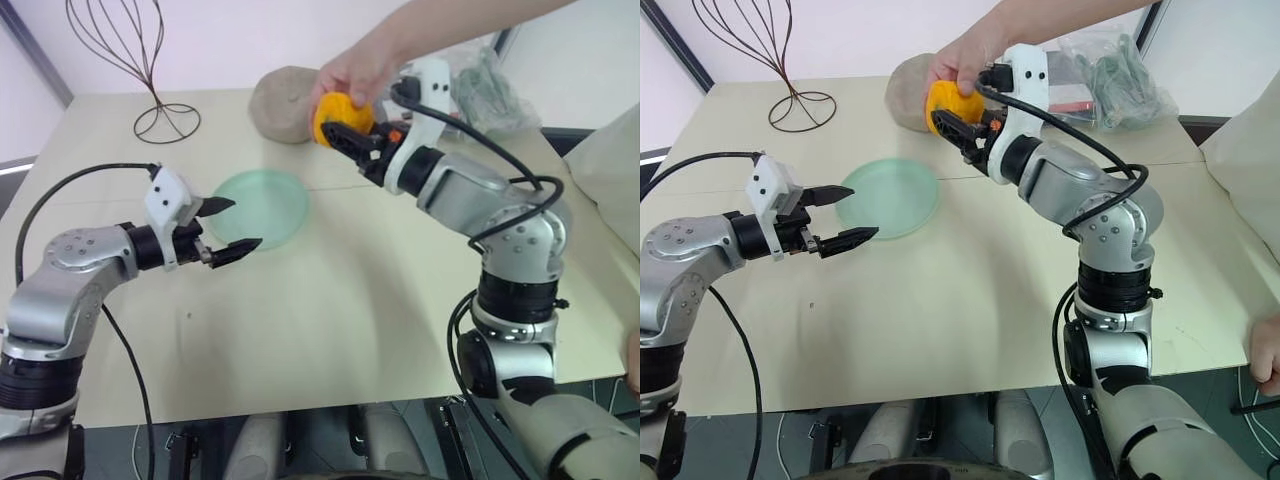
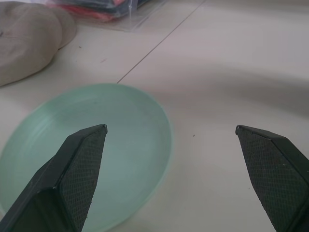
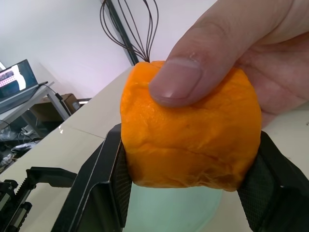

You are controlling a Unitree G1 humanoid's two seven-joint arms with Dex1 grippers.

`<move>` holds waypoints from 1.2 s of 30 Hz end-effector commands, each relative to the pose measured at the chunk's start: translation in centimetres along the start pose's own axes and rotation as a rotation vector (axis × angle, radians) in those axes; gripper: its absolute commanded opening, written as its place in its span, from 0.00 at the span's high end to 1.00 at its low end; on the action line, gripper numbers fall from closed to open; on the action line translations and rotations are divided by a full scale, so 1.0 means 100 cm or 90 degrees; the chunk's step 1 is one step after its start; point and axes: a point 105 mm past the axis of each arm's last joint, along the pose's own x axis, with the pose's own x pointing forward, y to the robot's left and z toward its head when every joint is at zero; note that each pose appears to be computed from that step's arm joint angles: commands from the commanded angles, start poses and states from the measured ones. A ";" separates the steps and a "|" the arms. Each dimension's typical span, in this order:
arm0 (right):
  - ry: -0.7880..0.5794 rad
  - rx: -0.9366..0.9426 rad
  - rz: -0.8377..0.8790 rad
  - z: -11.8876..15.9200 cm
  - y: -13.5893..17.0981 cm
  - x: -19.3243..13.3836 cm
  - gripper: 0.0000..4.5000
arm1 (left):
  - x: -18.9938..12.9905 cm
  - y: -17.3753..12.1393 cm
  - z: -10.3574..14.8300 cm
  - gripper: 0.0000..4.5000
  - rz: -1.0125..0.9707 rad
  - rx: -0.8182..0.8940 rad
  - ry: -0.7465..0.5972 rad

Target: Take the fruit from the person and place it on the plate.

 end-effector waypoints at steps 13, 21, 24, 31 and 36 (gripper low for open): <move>0.078 -0.034 0.078 -0.040 0.013 0.002 0.50 | -0.021 0.024 0.006 0.00 0.103 0.019 -0.007; 0.108 -0.063 0.129 -0.071 0.025 0.024 0.50 | -0.031 0.030 0.009 0.00 0.135 0.026 -0.002; 0.104 -0.073 0.143 -0.077 0.029 0.036 0.50 | -0.033 0.029 0.009 0.00 0.138 0.028 0.000; 0.099 -0.095 0.154 -0.092 0.032 0.062 0.50 | -0.036 0.028 0.009 0.00 0.144 0.031 0.006; 0.103 -0.133 0.154 -0.105 0.032 0.078 0.50 | -0.038 0.027 0.009 0.00 0.148 0.035 0.012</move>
